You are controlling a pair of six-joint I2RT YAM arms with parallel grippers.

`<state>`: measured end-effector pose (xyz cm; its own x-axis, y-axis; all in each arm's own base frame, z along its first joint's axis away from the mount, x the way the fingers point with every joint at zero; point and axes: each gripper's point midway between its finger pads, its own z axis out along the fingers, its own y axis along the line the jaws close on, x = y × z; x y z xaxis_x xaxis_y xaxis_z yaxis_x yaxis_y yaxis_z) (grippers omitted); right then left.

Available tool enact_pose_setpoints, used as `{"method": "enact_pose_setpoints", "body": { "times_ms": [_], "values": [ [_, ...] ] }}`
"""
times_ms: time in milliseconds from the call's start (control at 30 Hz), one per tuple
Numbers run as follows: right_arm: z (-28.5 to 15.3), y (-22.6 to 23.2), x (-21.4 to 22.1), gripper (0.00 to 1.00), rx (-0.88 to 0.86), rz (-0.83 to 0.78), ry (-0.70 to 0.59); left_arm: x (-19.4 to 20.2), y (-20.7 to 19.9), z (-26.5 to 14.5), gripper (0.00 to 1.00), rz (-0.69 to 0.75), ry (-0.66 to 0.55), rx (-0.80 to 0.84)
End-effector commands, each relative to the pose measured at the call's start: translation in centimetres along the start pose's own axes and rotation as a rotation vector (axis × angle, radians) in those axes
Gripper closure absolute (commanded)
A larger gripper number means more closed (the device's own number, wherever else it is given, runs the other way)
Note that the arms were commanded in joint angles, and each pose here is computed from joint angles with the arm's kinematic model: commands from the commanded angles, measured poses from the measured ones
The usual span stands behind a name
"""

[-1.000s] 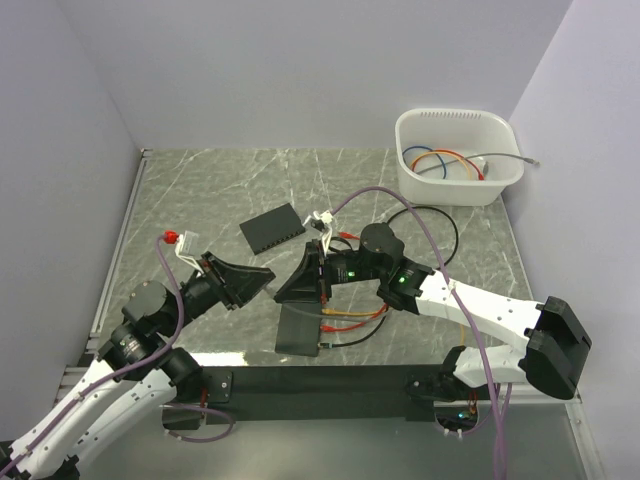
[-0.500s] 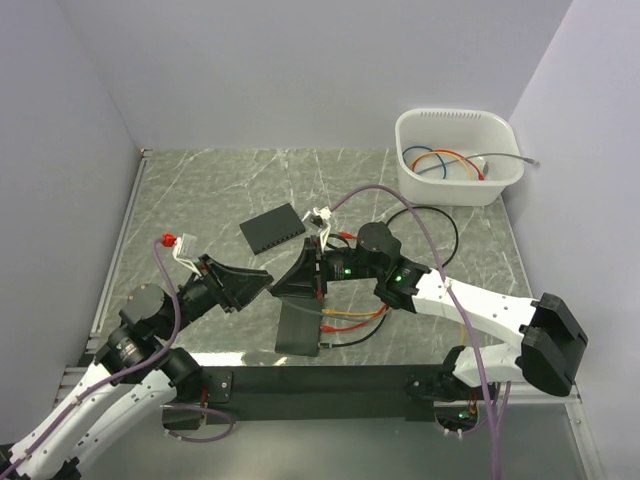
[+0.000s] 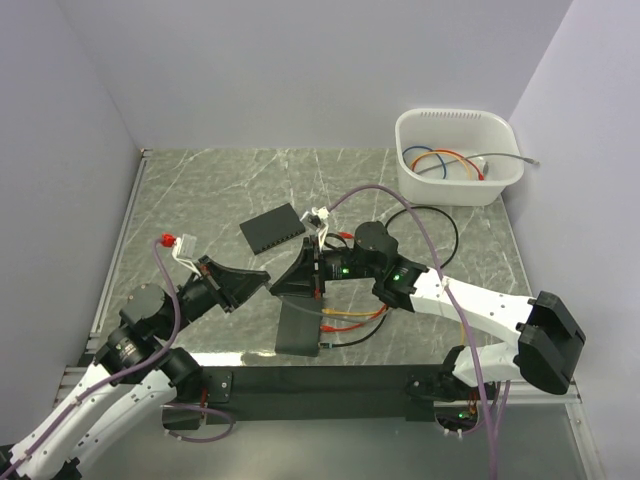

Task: Insert the plug into the switch port

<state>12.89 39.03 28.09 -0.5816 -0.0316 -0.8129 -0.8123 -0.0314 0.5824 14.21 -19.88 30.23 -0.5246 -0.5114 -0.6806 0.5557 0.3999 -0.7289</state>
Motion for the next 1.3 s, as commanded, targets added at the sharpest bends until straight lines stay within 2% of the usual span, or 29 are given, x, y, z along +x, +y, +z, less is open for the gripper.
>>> {"method": "enact_pose_setpoints", "body": {
  "times_ms": [0,33,67,100,133,167,267,367,500,833,1267],
  "values": [
    [-0.2,0.6,-2.6,0.96,0.011,-0.056,-0.063,-0.4,-0.8,0.3,1.00,0.002,-0.009,0.032],
    [-0.2,-0.1,-3.3,0.73,0.059,-0.080,-0.086,-0.3,-0.6,0.3,0.99,0.000,-0.006,0.025],
    [-0.3,-0.5,-3.6,0.58,0.095,-0.096,-0.094,-0.4,-0.4,0.4,0.99,-0.003,-0.013,0.012],
    [-0.6,-1.7,-2.9,0.47,0.162,-0.078,-0.061,-0.5,-0.2,0.4,1.00,-0.011,-0.014,-0.003],
    [-1.0,-2.8,-4.4,0.36,0.249,-0.124,-0.098,-0.4,0.2,0.6,1.00,-0.016,-0.011,-0.024],
    [-1.6,-3.9,-3.8,0.34,0.323,-0.112,-0.064,-0.8,0.7,0.6,1.00,-0.024,-0.022,-0.067],
    [-3.7,-6.5,-6.1,0.34,0.559,-0.174,-0.112,-1.2,2.4,0.8,0.99,-0.092,-0.012,-0.214],
    [-6.0,-7.9,-6.5,0.35,0.705,-0.223,-0.103,-2.1,3.4,1.2,0.99,-0.162,-0.029,-0.331],
    [-7.1,-7.2,-6.1,0.38,0.767,-0.287,-0.073,-2.2,3.6,2.0,0.99,-0.207,-0.019,-0.379],
    [-5.0,-3.7,-5.0,0.44,0.614,-0.321,-0.029,-1.9,3.6,3.5,1.00,-0.225,-0.009,-0.360],
    [-1.6,-3.5,-3.3,0.45,0.552,-0.315,0.058,-1.1,4.6,3.6,0.99,-0.218,0.000,-0.371]
  ]
}}
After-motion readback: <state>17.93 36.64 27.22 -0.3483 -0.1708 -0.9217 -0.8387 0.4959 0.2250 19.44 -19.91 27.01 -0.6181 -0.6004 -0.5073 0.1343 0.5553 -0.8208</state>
